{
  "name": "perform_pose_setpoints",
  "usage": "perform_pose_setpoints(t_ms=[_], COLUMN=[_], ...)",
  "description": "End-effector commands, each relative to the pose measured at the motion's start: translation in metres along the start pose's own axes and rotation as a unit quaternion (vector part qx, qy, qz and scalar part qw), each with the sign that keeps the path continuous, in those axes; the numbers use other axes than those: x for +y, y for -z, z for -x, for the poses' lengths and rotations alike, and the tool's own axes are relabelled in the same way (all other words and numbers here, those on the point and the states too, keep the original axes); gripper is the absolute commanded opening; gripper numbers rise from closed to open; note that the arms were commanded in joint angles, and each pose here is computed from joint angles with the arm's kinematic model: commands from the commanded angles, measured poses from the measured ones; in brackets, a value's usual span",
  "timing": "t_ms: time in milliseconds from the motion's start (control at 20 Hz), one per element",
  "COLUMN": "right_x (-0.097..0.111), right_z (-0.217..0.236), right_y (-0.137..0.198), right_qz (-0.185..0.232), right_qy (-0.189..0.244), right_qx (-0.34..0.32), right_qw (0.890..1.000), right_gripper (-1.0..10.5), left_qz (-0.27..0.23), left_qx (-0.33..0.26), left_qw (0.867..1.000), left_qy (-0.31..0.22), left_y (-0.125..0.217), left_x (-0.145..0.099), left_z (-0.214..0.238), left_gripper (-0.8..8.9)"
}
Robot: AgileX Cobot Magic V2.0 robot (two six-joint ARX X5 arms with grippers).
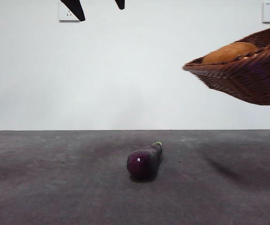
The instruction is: Help me put the vegetables on the table into the basket
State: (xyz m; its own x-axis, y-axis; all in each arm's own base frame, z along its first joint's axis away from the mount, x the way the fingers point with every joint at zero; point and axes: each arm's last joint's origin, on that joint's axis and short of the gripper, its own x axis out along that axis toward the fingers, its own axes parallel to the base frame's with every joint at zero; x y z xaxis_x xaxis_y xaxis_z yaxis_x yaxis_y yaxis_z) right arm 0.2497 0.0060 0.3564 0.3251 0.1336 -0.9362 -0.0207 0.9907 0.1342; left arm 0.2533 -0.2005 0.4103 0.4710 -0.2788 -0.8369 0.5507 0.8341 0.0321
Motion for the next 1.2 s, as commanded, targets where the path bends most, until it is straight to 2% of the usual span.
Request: perform_pose_setpoints(t_ms=[50, 250, 400, 600, 1200], right_x=[-0.011, -0.023, -0.024, -0.024, -0.024], right_z=[-0.002, 0.001, 0.001, 0.001, 0.001], right_y=[-0.001, 0.001, 0.001, 0.001, 0.002], right_qz=[-0.015, -0.032, -0.034, -0.034, -0.033], right_qy=[-0.003, -0.036, -0.035, -0.035, -0.035], right_qx=[0.001, 0.002, 0.002, 0.004, 0.007], right_qw=[1.0, 0.999, 0.999, 0.999, 0.999], right_gripper=[-0.1, -0.1, -0.1, -0.1, -0.1], left_qz=[-0.006, -0.005, -0.006, -0.008, -0.018], left_qx=[0.003, 0.046, 0.078, 0.103, 0.108], left_qw=[1.0, 0.999, 0.996, 0.994, 0.993], left_qy=[0.004, 0.008, 0.038, 0.038, 0.037], left_y=[-0.003, -0.006, -0.008, -0.009, -0.008], left_x=[-0.002, -0.005, -0.01, -0.013, -0.01], left_z=[-0.01, -0.041, -0.068, -0.091, -0.091], left_gripper=[5.43, 5.43, 5.43, 5.43, 5.43])
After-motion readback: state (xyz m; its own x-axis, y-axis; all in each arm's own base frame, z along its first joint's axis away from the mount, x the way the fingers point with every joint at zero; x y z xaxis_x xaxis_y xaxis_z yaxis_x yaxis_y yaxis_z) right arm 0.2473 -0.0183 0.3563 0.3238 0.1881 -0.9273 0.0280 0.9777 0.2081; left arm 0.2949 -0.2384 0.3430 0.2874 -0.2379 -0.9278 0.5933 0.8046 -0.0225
